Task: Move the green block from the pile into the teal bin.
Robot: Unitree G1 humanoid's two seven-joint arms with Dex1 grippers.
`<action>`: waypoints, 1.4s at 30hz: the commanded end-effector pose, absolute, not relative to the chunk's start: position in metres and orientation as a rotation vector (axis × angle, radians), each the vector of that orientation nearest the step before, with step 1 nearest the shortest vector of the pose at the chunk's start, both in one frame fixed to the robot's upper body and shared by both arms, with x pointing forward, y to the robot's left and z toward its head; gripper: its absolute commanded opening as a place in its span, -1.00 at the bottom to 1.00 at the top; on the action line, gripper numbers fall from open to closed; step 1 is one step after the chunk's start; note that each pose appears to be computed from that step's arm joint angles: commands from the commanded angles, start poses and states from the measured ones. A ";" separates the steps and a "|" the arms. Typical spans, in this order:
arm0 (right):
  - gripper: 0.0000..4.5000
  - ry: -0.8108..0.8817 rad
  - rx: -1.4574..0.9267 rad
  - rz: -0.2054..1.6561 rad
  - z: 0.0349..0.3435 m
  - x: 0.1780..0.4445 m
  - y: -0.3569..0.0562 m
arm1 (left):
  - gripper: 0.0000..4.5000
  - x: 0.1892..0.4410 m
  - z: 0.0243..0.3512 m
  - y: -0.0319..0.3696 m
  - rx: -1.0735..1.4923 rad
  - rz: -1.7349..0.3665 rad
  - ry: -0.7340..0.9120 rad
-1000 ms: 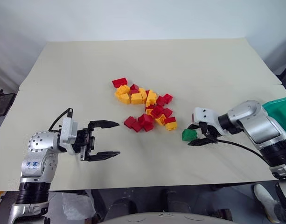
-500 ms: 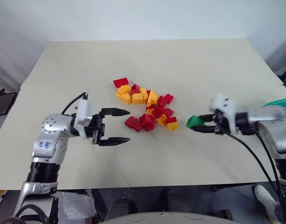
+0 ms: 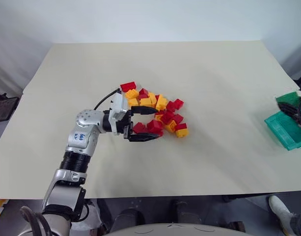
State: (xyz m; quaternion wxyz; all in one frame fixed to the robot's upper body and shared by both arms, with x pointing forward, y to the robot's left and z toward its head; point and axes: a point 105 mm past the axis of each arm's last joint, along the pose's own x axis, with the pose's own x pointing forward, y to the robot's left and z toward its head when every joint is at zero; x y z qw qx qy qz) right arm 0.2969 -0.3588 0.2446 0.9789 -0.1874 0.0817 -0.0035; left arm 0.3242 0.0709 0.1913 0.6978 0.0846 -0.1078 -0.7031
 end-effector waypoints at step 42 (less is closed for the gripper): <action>0.99 0.204 -0.442 0.910 0.195 0.299 -0.246 | 1.00 0.317 0.163 0.180 0.184 -1.124 -0.006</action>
